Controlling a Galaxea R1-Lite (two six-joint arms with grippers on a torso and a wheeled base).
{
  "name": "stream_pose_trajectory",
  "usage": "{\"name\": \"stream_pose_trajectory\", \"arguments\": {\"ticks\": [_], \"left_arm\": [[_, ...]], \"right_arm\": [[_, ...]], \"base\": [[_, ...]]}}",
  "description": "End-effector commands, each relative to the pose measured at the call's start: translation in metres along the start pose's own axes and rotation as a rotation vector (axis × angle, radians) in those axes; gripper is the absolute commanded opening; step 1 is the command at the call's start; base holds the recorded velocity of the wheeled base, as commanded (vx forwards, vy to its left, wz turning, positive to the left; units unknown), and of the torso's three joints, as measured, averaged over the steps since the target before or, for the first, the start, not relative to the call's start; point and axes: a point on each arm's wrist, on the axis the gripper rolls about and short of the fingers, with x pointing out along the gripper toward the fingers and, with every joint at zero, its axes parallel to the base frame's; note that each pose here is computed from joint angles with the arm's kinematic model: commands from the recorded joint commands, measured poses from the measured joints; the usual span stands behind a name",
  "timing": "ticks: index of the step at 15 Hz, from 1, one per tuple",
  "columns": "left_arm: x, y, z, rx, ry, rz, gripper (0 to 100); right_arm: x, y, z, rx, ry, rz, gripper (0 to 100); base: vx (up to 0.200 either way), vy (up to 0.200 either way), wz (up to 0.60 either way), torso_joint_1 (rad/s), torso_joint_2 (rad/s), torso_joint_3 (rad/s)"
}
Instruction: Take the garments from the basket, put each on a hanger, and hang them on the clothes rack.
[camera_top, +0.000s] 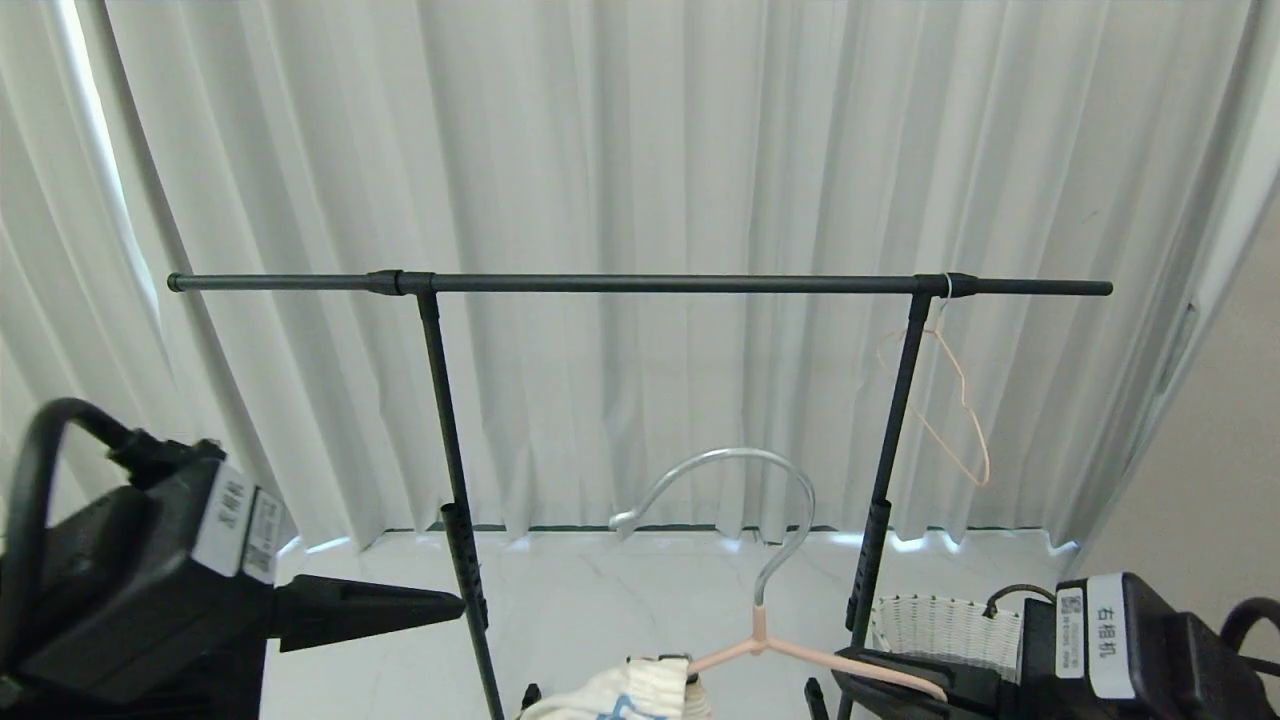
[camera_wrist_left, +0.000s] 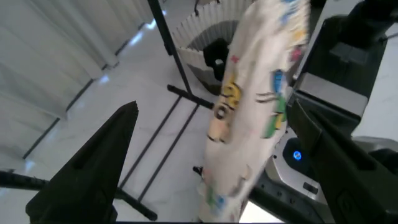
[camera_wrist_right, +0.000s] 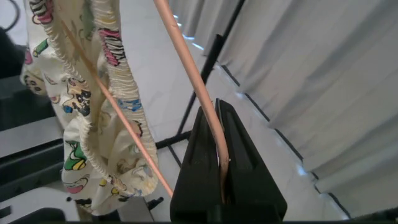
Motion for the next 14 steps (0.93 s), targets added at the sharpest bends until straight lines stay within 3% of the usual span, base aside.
{"name": "stream_pose_trajectory", "arguments": {"ticks": [1, 6, 7, 13, 14], "left_arm": [[0.018, 0.001, -0.008, -0.01, 0.066, -0.031, 100], [0.028, -0.002, -0.007, 0.003, 0.076, -0.062, 100], [0.032, 0.0, -0.005, 0.006, 0.066, -0.061, 0], [0.039, -0.002, -0.008, 0.016, 0.071, -0.072, 0], [0.039, -0.002, -0.008, 0.015, 0.073, -0.068, 0]], "right_arm": [[-0.001, 0.004, 0.004, -0.005, -0.017, 0.022, 0], [0.004, 0.005, 0.009, -0.002, -0.031, 0.024, 0], [0.005, 0.005, 0.011, -0.001, -0.035, 0.028, 0], [0.006, 0.005, 0.014, -0.001, -0.049, 0.021, 0], [0.006, 0.005, 0.014, -0.002, -0.049, 0.018, 100]], "base": [[0.0, 0.0, 0.0, 0.0, 0.0, 0.0], [0.0, 0.0, 0.0, 0.0, 0.0, 0.0], [0.0, 0.0, 0.0, 0.0, 0.0, 0.0], [0.0, 0.0, 0.0, 0.0, 0.0, 0.0], [0.0, 0.0, 0.0, 0.0, 0.0, 0.0]]}}
